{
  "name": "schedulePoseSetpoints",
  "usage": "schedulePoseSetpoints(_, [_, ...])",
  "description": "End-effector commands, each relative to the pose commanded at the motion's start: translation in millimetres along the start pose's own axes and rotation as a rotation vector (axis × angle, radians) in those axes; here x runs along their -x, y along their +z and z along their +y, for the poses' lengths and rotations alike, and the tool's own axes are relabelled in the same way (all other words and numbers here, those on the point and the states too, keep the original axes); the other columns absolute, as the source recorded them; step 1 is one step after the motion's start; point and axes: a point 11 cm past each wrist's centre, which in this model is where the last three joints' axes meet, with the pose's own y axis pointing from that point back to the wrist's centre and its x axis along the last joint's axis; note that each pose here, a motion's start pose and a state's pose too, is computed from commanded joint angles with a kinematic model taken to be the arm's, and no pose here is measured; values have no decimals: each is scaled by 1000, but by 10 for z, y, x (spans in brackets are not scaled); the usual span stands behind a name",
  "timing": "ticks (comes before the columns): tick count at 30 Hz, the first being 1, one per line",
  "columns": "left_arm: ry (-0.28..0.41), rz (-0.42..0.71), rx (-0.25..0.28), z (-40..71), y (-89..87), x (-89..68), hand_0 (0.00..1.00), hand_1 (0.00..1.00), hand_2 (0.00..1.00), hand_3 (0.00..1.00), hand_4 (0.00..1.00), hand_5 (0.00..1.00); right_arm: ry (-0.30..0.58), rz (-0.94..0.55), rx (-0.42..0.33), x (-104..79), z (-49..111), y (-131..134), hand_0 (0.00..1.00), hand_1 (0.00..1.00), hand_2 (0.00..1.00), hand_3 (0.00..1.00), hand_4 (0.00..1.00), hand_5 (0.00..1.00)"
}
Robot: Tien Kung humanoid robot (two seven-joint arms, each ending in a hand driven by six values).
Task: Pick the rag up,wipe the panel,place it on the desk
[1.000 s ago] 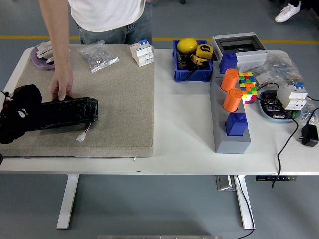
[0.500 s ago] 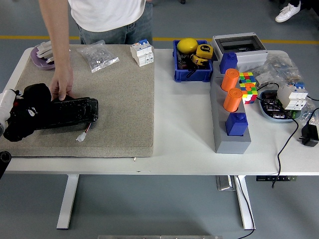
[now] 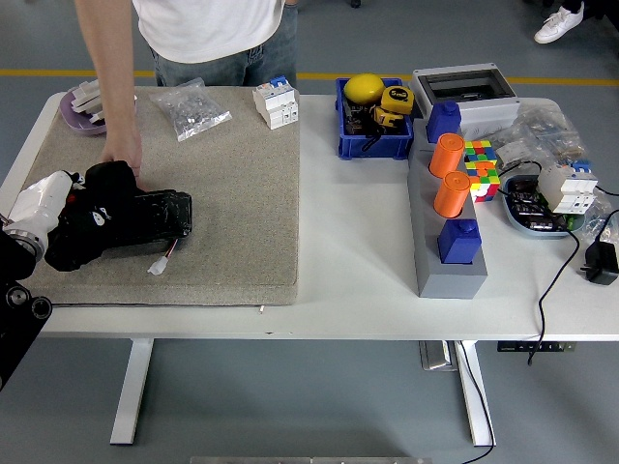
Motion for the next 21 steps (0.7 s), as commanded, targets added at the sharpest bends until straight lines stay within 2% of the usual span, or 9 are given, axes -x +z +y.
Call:
schedulePoseSetpoints(9, [-47, -21, 61, 27, 267, 166, 191, 182, 541, 552, 510, 66, -1, 0, -1, -1, 2, -10, 677, 666, 701, 645, 998, 460])
schedulePoseSetpoints(21, [-81, -46, 125, 21, 588, 297, 193, 180, 540, 552, 513, 69, -3, 3, -3, 0, 5, -28, 677, 666, 701, 644, 998, 459])
